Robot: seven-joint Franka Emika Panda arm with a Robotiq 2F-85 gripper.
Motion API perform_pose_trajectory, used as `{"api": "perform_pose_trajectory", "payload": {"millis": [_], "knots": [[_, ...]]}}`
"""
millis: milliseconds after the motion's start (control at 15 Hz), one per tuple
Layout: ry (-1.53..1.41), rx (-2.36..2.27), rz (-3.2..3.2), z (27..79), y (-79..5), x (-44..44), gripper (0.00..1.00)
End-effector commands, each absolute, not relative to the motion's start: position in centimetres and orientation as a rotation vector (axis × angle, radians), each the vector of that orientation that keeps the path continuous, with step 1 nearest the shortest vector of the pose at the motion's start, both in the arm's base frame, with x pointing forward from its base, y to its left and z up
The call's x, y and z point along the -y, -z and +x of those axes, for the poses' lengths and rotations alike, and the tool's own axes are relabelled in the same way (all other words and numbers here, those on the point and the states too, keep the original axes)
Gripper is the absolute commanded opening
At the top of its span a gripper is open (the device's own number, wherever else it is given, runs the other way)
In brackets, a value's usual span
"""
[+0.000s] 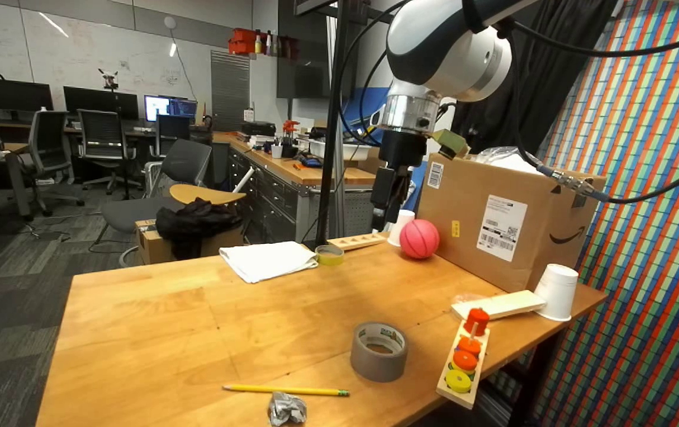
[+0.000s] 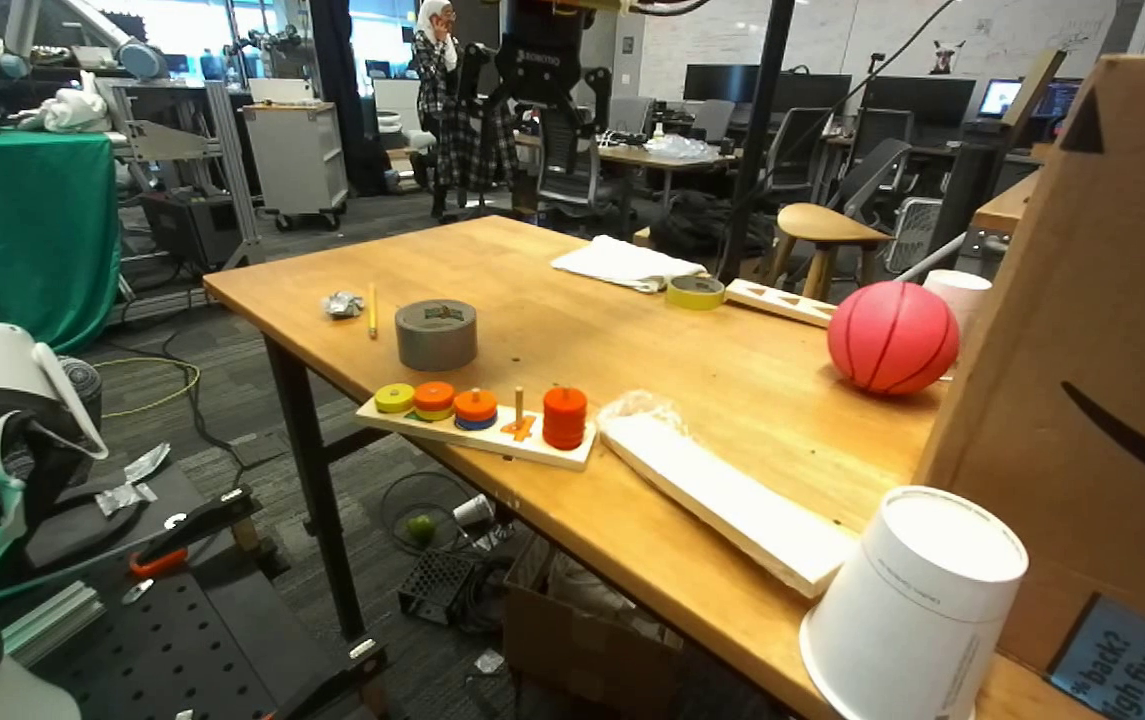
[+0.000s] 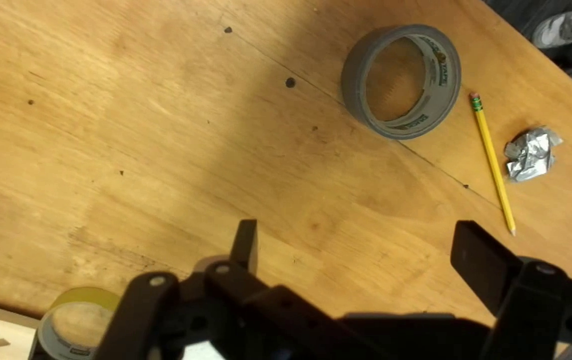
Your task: Move the basketball to the right
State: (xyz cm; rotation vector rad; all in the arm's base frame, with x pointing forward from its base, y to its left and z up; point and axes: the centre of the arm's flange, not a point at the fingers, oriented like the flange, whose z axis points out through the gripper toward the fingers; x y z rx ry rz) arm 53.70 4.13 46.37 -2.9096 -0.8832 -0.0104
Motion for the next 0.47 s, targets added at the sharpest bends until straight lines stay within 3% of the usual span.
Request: {"api": "perform_pose_trajectory", "payload": {"millis": [0,400], "knots": [[-0.010,0.921,-2.873,53.8,-47.3,-5.6,1.00],[-0.028,0.924,-2.890,53.4,-46.2,-5.7,1.00]]}}
